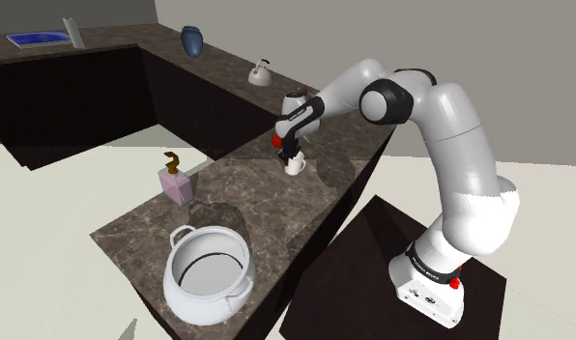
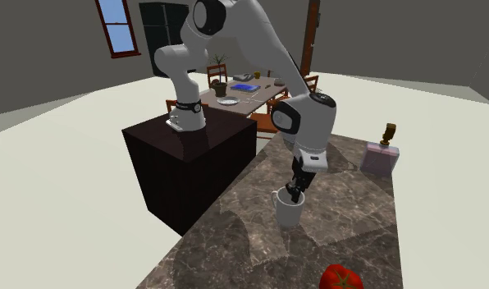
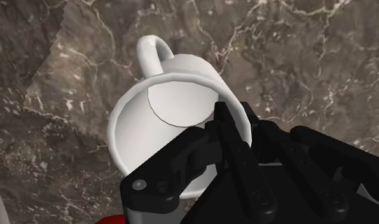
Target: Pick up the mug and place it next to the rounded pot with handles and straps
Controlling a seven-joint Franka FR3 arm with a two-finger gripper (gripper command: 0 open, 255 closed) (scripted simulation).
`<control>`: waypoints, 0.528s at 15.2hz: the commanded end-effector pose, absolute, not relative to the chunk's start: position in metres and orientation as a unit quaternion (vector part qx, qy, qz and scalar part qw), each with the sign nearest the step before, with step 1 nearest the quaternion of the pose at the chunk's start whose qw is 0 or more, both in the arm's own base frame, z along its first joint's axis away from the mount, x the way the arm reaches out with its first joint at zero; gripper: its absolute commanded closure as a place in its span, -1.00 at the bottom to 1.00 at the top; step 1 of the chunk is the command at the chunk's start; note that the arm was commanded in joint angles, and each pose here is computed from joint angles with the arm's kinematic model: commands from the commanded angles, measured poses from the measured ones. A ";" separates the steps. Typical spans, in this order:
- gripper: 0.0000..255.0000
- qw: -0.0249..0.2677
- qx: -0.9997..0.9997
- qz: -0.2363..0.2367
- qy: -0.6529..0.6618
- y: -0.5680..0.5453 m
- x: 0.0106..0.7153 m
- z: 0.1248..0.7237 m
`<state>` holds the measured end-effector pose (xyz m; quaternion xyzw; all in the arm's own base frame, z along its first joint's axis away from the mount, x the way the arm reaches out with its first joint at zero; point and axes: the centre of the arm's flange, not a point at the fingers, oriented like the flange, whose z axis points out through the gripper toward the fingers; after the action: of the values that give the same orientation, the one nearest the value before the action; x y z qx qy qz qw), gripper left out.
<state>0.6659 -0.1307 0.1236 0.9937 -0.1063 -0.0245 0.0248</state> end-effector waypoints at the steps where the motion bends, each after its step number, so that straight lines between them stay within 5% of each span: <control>1: 1.00 0.025 0.994 -0.024 -0.106 -0.131 0.666 0.134; 8: 1.00 0.025 0.994 -0.024 -0.106 -0.131 0.666 0.171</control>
<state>0.6661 -0.1302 0.1653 0.9937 -0.1062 -0.0243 0.0249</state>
